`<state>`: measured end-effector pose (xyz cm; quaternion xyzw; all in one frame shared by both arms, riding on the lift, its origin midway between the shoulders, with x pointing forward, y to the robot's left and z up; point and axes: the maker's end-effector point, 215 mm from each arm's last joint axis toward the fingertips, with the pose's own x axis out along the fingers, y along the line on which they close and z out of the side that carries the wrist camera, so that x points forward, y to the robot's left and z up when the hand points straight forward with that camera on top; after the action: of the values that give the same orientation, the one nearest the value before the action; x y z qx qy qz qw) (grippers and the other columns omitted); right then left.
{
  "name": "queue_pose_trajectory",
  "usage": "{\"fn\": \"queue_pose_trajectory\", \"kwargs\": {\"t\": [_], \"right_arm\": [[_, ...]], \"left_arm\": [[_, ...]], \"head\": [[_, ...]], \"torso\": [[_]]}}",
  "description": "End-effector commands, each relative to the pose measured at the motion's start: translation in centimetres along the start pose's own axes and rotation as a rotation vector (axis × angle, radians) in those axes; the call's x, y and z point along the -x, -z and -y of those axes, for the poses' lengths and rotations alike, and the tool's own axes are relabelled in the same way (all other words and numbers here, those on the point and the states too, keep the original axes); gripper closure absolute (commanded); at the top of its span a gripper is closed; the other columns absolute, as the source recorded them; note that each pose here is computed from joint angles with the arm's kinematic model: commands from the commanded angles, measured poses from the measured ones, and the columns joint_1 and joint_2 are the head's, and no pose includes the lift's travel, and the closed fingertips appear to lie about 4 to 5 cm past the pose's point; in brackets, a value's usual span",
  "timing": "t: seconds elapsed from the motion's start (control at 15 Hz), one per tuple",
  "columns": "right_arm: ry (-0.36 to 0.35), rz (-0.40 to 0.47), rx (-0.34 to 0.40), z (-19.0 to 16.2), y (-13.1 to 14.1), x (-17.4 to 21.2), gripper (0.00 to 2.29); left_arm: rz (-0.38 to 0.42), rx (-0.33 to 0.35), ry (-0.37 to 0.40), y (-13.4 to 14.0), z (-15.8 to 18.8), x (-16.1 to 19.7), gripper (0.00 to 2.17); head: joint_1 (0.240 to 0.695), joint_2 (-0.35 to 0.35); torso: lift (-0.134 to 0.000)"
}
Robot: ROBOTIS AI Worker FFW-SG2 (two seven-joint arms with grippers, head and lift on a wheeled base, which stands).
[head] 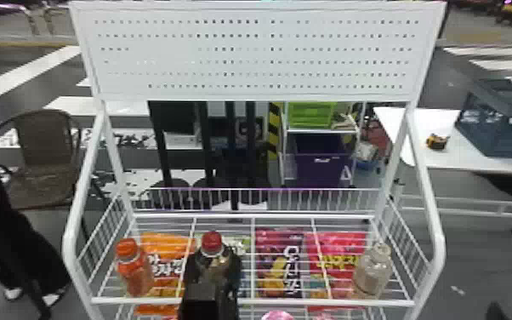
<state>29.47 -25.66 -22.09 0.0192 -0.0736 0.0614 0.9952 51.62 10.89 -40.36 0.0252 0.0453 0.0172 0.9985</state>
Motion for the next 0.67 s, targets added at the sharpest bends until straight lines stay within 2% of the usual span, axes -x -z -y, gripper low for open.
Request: {"fn": "queue_pose_trajectory", "kwargs": {"t": [0.0,0.33,0.6], "right_arm": [[0.000,-0.002,-0.002,-0.1,0.2,-0.1,0.48],[-0.002,-0.002,-0.011,-0.2,0.7,-0.3,0.48],[-0.006,-0.005,-0.017,-0.6,1.0,-0.4,0.48]], "left_arm": [[-0.037,-0.034,0.015,-2.1,-0.4,1.7,2.12],[-0.035,-0.055,0.000,-8.0,-4.0,6.3,2.12],[-0.011,-0.054,-0.053,-9.4,-7.5,8.9,2.12]], "head": [[0.499,0.000],[0.499,0.000],[0.499,0.000]], "torso": [[0.000],[0.000],[0.000]]}}
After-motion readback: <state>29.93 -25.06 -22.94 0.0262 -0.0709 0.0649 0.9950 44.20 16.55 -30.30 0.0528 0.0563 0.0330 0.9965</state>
